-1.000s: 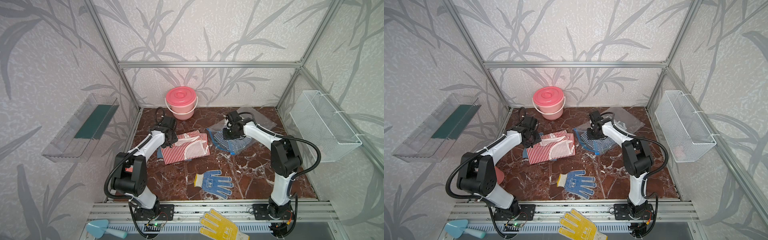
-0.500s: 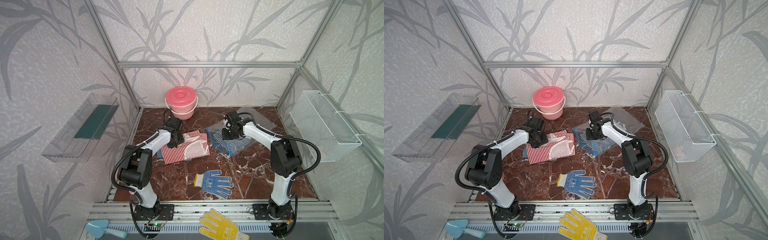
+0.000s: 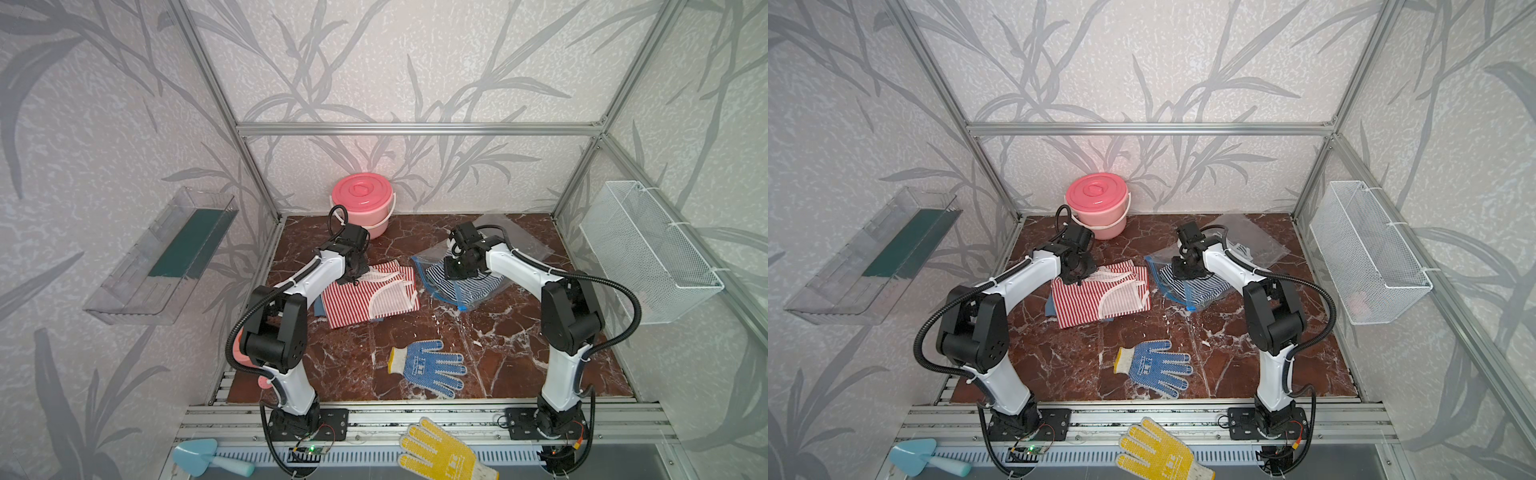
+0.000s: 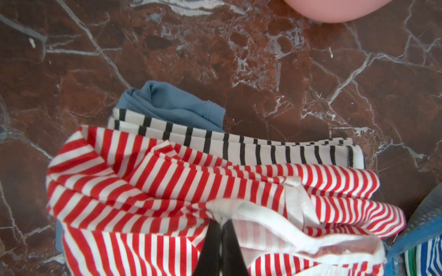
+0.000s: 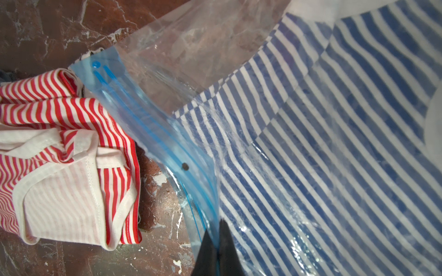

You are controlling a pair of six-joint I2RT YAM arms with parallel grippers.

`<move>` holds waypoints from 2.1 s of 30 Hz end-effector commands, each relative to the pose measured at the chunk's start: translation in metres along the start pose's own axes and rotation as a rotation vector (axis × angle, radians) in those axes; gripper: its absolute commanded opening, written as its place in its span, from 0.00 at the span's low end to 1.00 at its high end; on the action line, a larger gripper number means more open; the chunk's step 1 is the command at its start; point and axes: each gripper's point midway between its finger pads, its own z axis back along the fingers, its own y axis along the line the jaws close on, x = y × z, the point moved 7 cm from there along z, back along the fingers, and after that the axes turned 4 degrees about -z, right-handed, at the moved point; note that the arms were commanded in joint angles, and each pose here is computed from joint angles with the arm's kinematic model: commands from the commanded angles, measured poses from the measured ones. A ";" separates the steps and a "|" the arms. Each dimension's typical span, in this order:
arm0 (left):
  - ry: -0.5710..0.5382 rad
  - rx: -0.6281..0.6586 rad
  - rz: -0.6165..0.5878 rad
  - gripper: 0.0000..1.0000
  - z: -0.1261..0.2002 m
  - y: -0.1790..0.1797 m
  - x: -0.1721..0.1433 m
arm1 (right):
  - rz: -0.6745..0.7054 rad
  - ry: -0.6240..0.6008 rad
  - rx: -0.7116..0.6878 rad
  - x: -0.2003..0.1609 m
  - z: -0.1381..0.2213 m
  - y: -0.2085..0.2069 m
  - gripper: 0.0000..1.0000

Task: Take the tank top out of the vacuum bag
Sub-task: Adjust the tank top.

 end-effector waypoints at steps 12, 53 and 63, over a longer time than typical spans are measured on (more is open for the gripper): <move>-0.074 0.201 -0.100 0.00 -0.024 -0.003 0.030 | 0.004 0.008 -0.003 -0.003 0.009 0.002 0.00; -0.185 -0.207 -0.101 0.85 0.067 -0.044 0.069 | 0.009 -0.024 0.067 0.005 0.017 0.012 0.00; -0.191 -0.461 -0.046 0.85 0.076 -0.048 0.024 | -0.037 -0.017 0.089 0.013 0.016 0.017 0.00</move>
